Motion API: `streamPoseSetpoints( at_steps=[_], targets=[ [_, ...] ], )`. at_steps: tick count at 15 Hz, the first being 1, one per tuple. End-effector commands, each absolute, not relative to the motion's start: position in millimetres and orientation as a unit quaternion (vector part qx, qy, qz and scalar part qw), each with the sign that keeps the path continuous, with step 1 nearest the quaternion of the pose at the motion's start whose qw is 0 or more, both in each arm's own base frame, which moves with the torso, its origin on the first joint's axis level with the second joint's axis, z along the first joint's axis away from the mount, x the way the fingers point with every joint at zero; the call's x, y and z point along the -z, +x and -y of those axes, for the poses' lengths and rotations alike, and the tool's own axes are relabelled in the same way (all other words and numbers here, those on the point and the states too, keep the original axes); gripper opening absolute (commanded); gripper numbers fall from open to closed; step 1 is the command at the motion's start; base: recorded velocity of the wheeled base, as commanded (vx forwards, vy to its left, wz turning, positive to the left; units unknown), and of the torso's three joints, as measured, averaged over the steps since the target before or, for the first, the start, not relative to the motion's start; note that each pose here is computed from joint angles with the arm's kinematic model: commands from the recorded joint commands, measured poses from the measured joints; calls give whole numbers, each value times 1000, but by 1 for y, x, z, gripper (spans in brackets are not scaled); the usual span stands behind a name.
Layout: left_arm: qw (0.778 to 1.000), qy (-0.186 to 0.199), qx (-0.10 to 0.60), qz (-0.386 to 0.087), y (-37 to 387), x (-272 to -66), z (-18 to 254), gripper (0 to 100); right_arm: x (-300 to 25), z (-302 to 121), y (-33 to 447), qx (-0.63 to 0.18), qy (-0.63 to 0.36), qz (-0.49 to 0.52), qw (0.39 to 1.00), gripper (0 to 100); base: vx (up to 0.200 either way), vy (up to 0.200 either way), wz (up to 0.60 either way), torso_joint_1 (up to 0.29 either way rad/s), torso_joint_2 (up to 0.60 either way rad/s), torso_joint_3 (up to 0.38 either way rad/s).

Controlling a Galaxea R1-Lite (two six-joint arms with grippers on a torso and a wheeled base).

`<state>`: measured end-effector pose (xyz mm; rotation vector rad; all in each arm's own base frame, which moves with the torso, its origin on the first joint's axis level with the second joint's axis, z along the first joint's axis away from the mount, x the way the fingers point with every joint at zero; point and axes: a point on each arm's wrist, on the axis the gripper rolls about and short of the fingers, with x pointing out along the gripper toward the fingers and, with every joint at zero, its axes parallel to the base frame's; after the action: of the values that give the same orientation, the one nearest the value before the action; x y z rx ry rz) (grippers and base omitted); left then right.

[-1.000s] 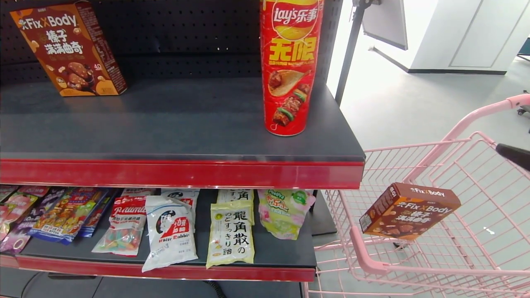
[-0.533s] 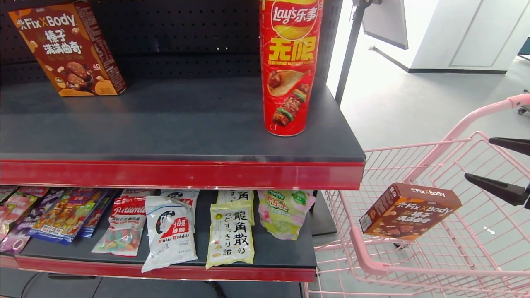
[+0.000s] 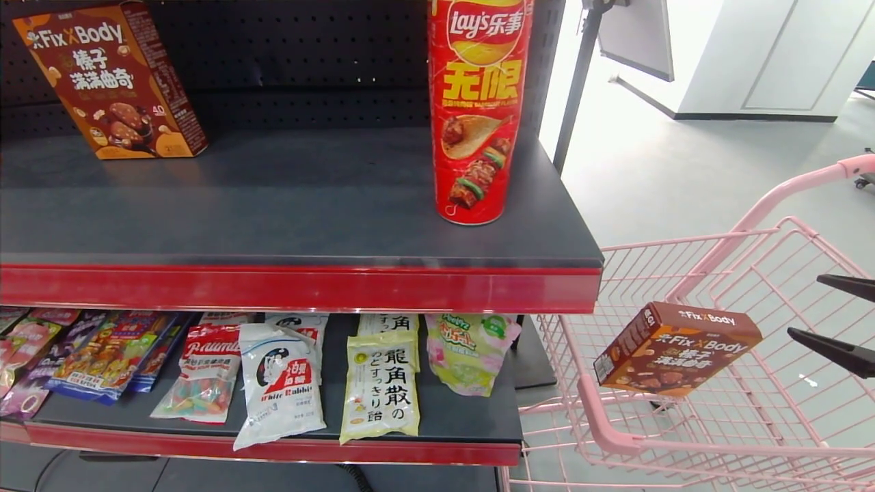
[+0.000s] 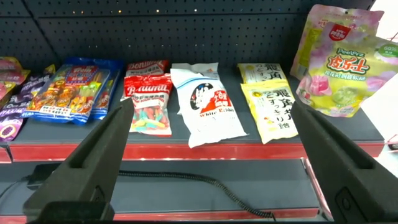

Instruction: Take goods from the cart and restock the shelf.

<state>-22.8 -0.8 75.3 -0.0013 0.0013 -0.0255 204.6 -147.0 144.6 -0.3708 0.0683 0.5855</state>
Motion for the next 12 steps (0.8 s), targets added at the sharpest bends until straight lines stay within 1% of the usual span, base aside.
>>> streamPoseSetpoints(
  at_steps=[1, 7, 10, 12],
  targets=[
    [1000, -1, 12, -1, -23, -75, 1, 100, -125, 150, 208, -294, -157, -51, 941, 100, 0, 0, 0, 0, 0, 0],
    [1000, -1, 12, -1, -23, -75, 1, 100, -107, 151, 218, -311, -136, -65, 938, 100, 0, 0, 0, 0, 0, 0],
    [1000, -1, 12, -1, -23, -75, 1, 100, -89, 131, 218, -345, -104, -85, 929, 100, 0, 0, 0, 0, 0, 0],
    [1000, -1, 12, -1, -23, -75, 1, 100, -82, 125, 222, -359, -93, -91, 924, 100, 0, 0, 0, 0, 0, 0]
  ],
)
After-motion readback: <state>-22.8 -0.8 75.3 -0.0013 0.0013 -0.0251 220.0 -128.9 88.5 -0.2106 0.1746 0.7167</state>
